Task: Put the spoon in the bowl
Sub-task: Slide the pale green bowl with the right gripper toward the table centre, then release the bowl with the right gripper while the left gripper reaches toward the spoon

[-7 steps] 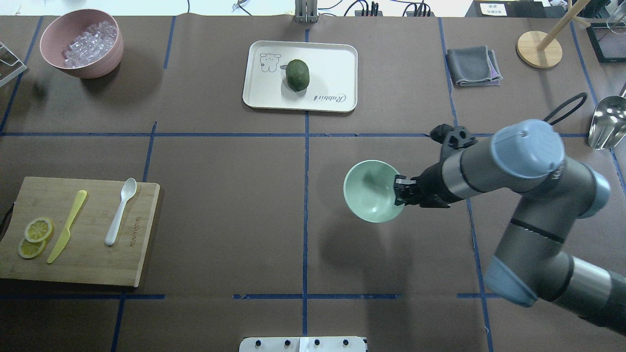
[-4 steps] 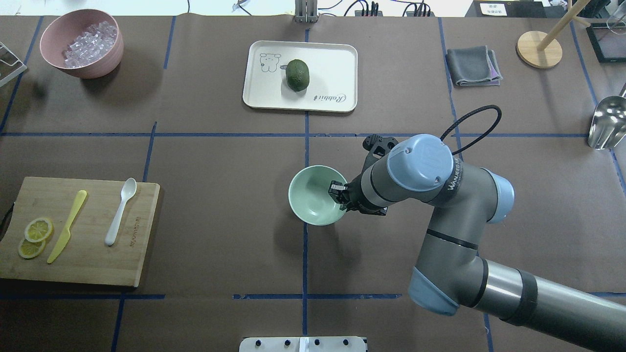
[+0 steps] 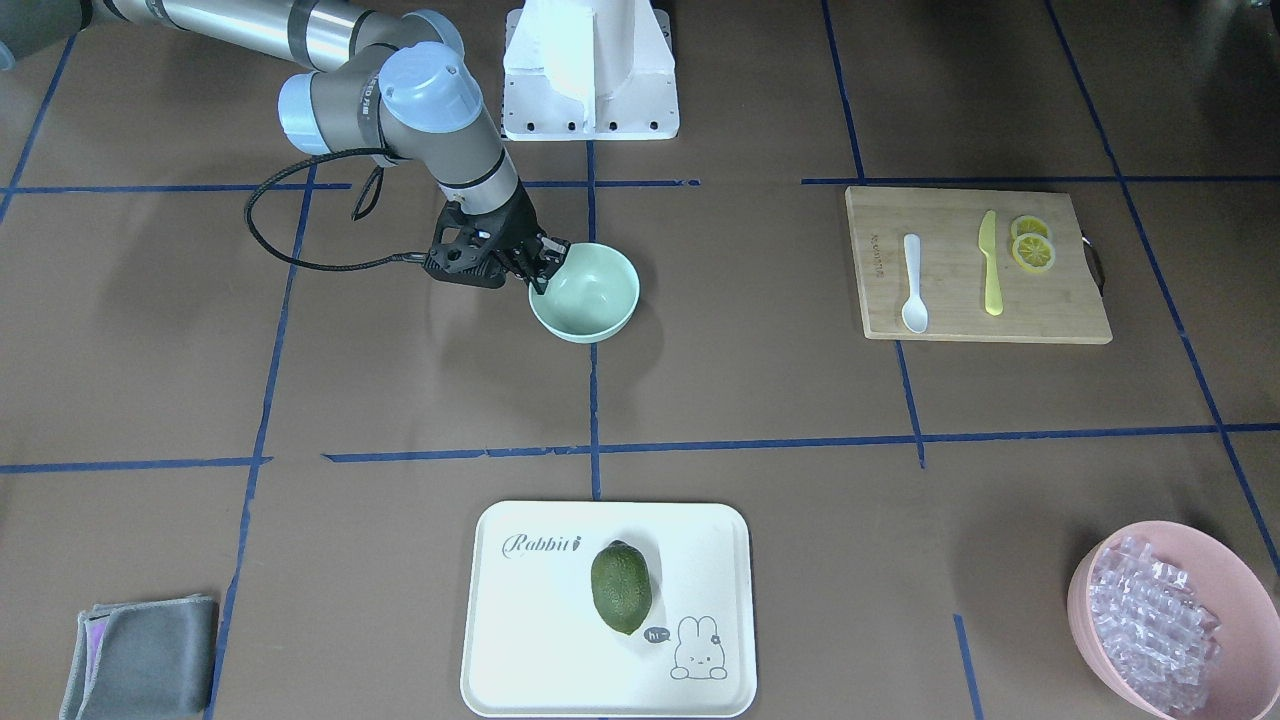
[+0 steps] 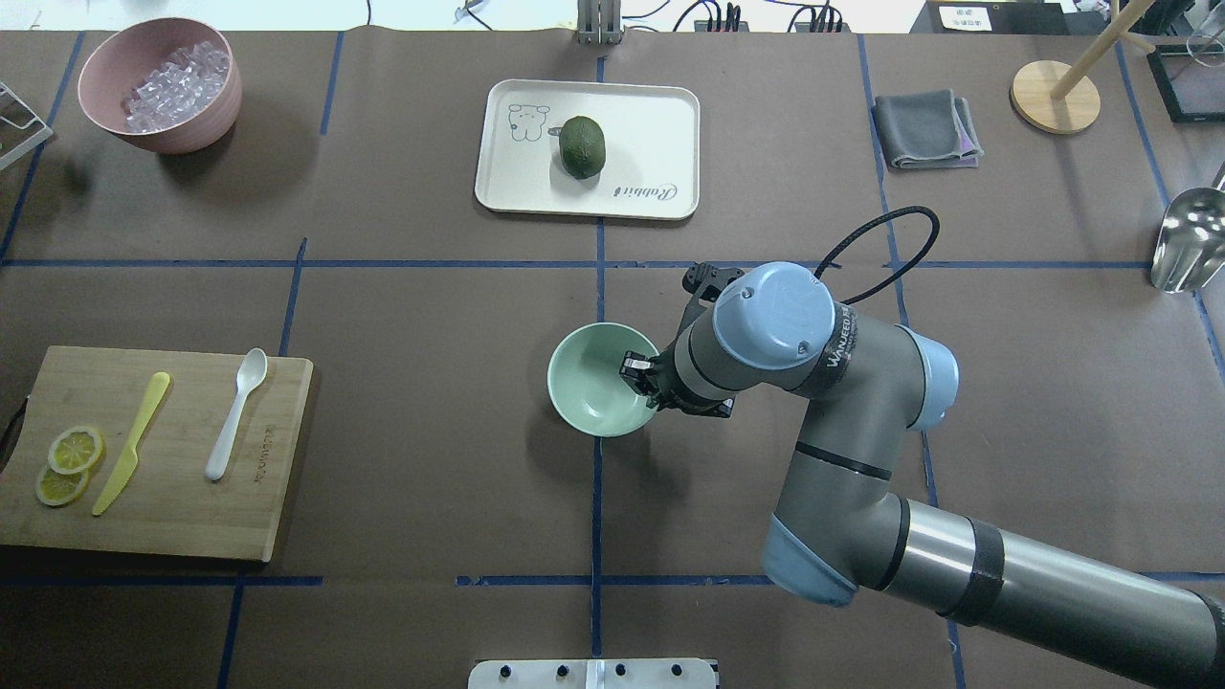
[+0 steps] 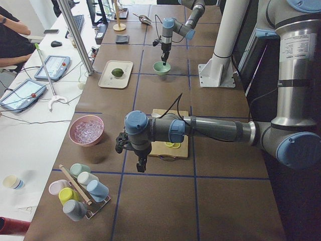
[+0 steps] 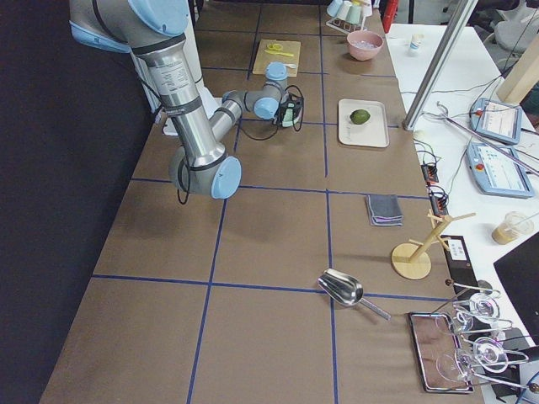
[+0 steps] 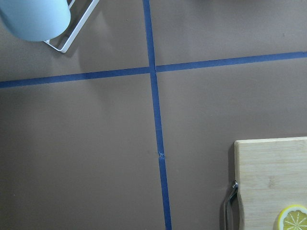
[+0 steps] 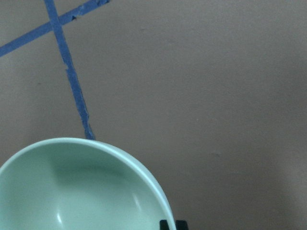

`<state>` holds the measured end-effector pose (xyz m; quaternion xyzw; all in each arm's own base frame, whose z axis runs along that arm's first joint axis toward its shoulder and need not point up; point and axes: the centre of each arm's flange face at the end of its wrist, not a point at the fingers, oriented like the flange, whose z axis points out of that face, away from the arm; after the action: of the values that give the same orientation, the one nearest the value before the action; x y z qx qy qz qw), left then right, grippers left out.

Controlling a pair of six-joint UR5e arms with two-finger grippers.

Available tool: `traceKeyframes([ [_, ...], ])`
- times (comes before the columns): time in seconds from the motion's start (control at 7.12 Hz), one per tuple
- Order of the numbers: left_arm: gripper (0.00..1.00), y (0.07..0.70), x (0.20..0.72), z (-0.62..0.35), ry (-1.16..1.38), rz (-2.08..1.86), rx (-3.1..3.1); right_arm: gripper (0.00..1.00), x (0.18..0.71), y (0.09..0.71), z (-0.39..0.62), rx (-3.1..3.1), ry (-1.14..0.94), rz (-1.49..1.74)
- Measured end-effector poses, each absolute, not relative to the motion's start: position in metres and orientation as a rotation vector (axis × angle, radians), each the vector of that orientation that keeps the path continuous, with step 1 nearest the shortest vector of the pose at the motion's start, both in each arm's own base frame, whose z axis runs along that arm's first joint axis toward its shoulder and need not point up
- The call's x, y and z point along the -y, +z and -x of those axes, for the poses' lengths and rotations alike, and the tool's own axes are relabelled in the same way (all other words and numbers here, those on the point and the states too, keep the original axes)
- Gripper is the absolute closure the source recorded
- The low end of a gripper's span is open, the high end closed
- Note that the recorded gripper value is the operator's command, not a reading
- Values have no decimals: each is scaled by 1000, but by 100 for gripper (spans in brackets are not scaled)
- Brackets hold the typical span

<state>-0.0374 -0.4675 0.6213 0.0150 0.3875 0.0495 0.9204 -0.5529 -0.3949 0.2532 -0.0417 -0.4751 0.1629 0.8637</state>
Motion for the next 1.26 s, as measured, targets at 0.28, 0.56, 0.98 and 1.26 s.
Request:
traceKeyframes([
  [0.28, 0, 621, 467, 37, 101, -31, -802, 58, 396, 251, 555, 997, 341, 87],
  [0.56, 0, 619, 467, 35, 99, -28, -839, 0, 397, 247, 556, 1001, 342, 87],
  [0.98, 0, 586, 472, -7, 87, -33, -943, 0, 402, 225, 516, 1105, 341, 44],
  [1.26, 0, 530, 467, -95, 76, -30, -985, 0, 402, 248, 458, 1141, 366, 8],
])
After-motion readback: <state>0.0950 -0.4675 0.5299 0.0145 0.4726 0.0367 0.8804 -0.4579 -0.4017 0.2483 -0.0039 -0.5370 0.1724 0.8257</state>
